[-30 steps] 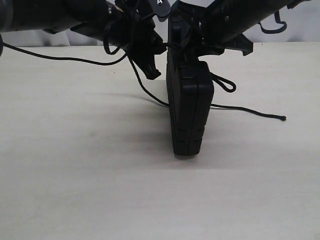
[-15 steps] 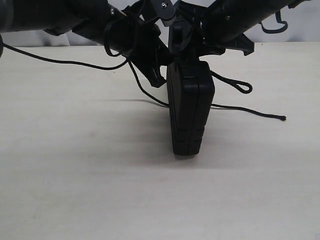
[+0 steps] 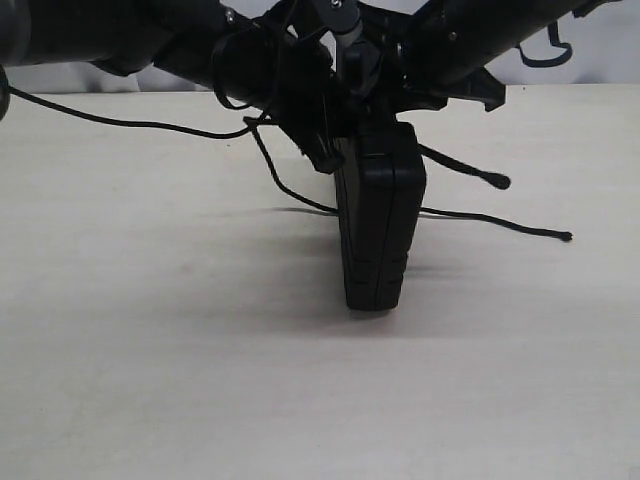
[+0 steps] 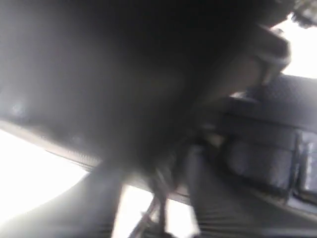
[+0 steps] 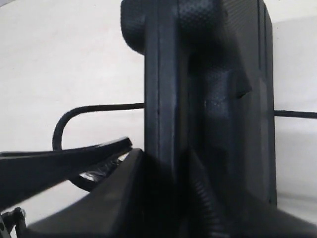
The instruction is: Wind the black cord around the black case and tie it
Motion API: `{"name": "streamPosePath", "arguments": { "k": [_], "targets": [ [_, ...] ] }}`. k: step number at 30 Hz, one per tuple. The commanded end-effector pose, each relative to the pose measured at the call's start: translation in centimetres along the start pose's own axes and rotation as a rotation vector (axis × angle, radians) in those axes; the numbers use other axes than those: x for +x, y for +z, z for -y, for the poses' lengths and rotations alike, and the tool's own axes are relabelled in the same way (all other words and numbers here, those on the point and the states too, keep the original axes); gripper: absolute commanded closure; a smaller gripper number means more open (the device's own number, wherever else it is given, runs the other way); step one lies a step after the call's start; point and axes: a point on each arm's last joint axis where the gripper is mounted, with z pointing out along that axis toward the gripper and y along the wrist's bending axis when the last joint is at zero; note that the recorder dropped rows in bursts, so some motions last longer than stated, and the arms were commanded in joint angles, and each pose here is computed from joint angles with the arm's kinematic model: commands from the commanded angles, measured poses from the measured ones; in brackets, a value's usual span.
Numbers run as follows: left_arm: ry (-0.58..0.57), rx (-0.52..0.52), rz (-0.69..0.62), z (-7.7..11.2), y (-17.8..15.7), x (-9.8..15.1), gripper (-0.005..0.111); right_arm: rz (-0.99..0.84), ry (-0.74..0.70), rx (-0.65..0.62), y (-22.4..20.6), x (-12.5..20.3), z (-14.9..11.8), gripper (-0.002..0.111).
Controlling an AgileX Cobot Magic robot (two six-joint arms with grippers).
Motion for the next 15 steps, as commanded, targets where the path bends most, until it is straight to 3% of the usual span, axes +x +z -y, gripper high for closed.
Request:
{"name": "streamPosePath", "arguments": {
  "k": [1,4,10,15],
  "targets": [
    [0.1,0.037,-0.054,0.5,-0.2,0.2,0.05,-0.014,0.001,-0.003,0.3,0.2,-0.1,0.104],
    [0.215,0.094,-0.144,0.9,-0.3,1.1,0.05,-0.014,0.001,-0.003,0.3,0.2,-0.1,0.104],
    [0.237,0.079,-0.162,0.6,-0.4,1.3,0.05,-0.014,0.001,-0.003,0.3,0.2,-0.1,0.104],
    [0.246,0.035,-0.27,0.1,-0.6,2.2,0.05,-0.014,0.001,-0.003,0.3,0.2,-0.1,0.104]
  ]
}}
